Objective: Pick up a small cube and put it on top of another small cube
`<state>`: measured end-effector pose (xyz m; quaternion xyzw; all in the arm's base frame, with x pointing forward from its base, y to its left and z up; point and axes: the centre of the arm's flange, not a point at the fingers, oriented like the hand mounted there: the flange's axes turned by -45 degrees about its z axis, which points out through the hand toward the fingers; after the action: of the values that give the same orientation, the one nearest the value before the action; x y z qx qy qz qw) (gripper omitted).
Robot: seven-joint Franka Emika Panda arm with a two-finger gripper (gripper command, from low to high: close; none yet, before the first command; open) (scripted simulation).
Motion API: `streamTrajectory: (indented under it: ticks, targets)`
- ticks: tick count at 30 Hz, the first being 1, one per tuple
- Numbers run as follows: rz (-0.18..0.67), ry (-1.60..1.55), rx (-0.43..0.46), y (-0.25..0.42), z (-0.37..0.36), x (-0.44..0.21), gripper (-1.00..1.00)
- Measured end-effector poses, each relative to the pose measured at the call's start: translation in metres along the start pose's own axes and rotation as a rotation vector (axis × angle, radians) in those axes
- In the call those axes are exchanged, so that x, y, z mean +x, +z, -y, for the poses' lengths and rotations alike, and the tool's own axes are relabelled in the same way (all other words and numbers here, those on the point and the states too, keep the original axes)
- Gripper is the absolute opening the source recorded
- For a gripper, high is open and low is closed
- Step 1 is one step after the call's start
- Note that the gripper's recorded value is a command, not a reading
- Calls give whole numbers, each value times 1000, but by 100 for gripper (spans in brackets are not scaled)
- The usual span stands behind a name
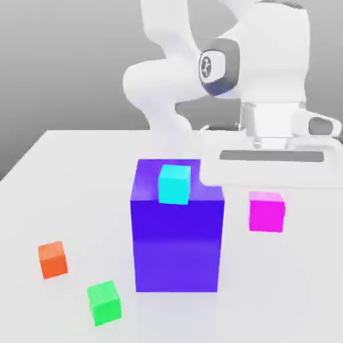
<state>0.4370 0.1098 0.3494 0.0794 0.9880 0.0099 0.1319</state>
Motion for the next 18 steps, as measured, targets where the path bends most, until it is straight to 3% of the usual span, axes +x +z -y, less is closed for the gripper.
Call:
streamTrajectory:
  ticks: [6,18]
  targets:
    - [-15,7,21,5,66,-29,-100]
    - [-212,93,38,74,212,-10,-100]
